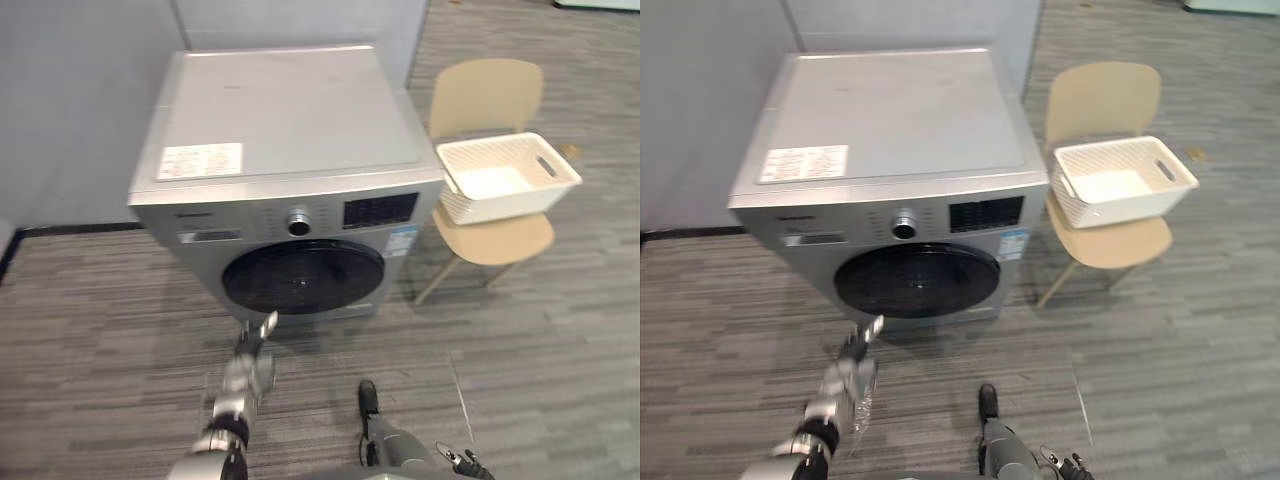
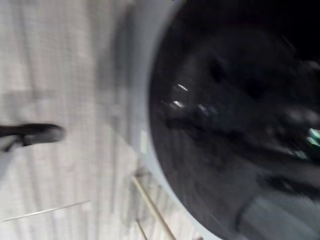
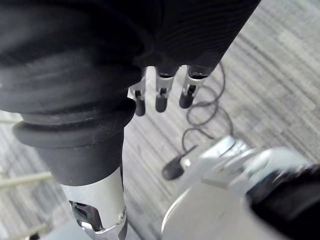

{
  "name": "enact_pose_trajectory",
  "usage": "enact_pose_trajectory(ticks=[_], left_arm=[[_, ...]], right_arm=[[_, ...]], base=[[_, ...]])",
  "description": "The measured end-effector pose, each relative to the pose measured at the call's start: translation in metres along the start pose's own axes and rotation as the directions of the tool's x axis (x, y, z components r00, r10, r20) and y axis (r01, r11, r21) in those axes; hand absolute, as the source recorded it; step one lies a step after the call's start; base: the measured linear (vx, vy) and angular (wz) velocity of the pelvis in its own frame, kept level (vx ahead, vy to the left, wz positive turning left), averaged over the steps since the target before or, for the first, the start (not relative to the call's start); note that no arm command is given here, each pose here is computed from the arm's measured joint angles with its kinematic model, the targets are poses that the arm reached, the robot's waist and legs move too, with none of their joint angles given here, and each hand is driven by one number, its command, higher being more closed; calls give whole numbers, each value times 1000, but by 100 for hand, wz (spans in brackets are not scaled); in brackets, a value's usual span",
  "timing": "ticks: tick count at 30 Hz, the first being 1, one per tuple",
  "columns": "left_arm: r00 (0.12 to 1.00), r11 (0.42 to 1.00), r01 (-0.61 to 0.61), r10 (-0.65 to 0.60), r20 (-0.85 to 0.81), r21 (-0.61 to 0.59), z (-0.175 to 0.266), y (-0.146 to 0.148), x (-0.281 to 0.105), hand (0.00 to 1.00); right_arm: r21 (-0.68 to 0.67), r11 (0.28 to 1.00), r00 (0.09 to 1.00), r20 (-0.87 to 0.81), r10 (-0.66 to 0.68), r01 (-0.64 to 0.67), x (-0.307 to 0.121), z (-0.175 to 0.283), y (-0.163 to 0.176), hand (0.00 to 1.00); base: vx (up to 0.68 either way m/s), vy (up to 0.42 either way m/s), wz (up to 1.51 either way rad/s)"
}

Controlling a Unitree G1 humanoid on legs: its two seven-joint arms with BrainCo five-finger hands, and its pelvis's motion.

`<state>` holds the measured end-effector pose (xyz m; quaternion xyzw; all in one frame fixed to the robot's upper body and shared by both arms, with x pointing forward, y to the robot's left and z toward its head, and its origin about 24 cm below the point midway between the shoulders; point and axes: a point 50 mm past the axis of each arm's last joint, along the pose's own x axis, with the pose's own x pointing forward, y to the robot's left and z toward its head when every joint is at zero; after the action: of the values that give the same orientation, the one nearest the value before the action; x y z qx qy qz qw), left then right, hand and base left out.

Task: Pick up the laundry basket with both hands and put the clothes into the washing machine.

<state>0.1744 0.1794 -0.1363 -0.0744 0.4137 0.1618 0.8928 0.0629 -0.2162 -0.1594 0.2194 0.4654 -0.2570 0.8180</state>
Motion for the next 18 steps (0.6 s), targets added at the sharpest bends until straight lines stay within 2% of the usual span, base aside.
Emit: enact_pose_trajectory(ticks=[2,6,10,14,18], left_arm=[[980,998,-45,51,-193,34,-63,29,-20,0],[952,992,-126,123,-281,9,-94,61,-37,0],[932,985,-173,157,-327,-20,-109,71,-47,0],[928,986,-166,152,-340,-12,-111,71,-47,0],[942,993,-96,114,-317,71,-103,66,-42,0]], right_arm=[[-2,1000,1000,5,14,-14,4,6,7,0],[-9,1000,1000,1,28,-28,8,7,14,0],[-19,1000,999,-34,7,-7,7,1,8,0],[-49,999,998,-59,-6,3,7,-1,3,0],[-79,997,996,-89,-18,11,8,-4,1,0]], base=[[-10,94,66],[4,71,63],[51,53,27],[16,22,10],[-5,-3,1]])
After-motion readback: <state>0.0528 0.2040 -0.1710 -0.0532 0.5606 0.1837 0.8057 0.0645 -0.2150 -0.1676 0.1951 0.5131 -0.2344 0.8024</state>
